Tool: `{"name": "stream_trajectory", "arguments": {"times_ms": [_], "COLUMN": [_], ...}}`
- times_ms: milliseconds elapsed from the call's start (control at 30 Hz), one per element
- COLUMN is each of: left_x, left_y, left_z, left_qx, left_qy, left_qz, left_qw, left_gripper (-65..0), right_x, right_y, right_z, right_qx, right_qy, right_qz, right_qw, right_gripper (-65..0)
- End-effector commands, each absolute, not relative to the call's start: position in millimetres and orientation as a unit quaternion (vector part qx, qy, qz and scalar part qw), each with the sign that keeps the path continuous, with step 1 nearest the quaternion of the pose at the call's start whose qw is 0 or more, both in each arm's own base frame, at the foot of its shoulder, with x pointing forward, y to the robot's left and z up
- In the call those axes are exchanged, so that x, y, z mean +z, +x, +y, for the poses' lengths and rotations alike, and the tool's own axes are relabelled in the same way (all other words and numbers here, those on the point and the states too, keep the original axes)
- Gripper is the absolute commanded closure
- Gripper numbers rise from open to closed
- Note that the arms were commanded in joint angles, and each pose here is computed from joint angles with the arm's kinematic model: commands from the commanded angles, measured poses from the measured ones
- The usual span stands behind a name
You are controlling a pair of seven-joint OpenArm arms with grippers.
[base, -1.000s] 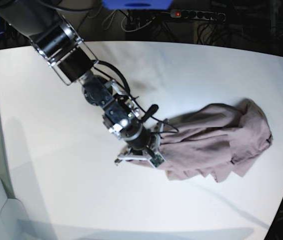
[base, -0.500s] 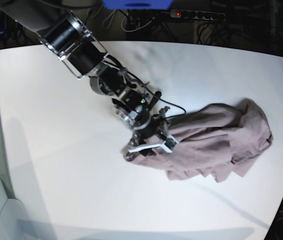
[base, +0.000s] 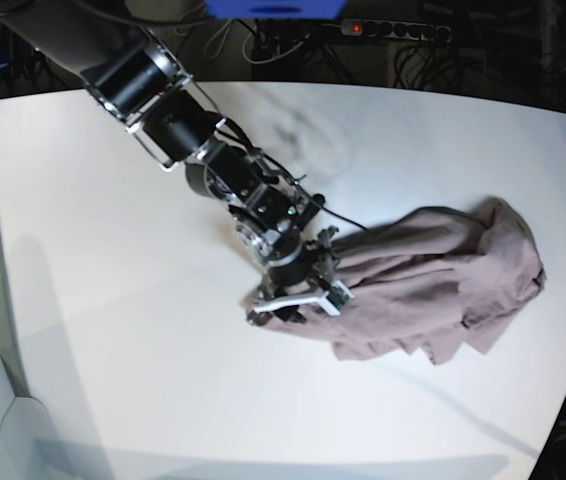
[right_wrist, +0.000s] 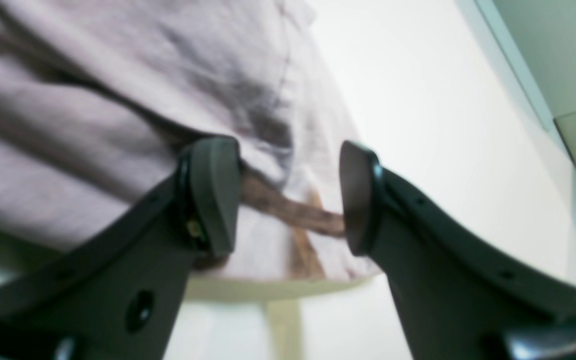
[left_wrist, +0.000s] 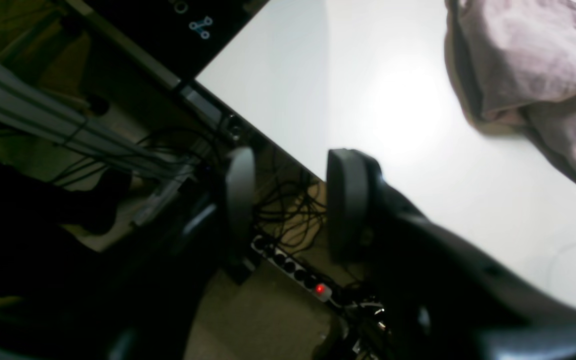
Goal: Layout the t-shirt on the table in an organized manner, then fold the t-shirt properly
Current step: 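Hold the t-shirt fabric with the right gripper, adjusting the grip, then pull the held t-shirt away from the heap with the right gripper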
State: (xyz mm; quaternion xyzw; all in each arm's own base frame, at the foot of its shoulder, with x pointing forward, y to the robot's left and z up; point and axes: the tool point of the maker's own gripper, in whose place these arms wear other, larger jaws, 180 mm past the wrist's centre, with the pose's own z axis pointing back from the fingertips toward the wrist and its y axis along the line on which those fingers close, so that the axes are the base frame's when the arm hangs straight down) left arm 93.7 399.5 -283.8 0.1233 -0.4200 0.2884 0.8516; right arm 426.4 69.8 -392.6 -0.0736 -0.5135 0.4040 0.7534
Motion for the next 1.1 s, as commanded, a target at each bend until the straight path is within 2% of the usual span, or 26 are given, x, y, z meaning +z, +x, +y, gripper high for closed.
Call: {"name": "stream_trajectory", "arguments": {"times_ms": [0,200,467,733,833,933,1067], "left_x": [-273.6,-273.6,-274.2,-275.9,-275.9,-275.9,-274.8], "left_y": [94.1,94.1,92.5,88.4,88.4,88.4,89.1], "left_z": [403.7,403.7,403.7,403.9,403.9,403.9,404.7], "left_qx": [0.279,0.279,0.279,0.279,0.279,0.279,0.277], "left_qy": [0.134,0.134,0.135,0.137,0.137,0.137,0.138], "left_qz": [-0.431,-0.431,-0.428,-0.422,-0.422,-0.422,-0.422], "left_qw": [0.848,0.848,0.849,0.852,0.852,0.852,0.852], "left_gripper": [-23.6,-23.6,-23.6,-23.6,-23.6,-23.6,-23.6], "right_x": [-368.8,-370.0,-364.9,-363.3,-363.3,-360.6,-352.7], "right_y": [440.2,441.6,443.2,443.7,443.7,445.9,451.3], "right_z": [75.8,69.6,73.2,74.8,74.8,74.8,75.1], "right_qx": [0.395,0.395,0.393,0.393,0.393,0.392,0.391], "right_qy": [-0.076,-0.082,-0.075,-0.074,-0.074,-0.075,-0.078], "right_qz": [-0.544,-0.544,-0.556,-0.558,-0.558,-0.560,-0.567], "right_qw": [0.736,0.736,0.728,0.727,0.727,0.725,0.721], "right_gripper": [-32.1,-31.3,-16.4,-14.0,-8.7,0.0,0.0]}}
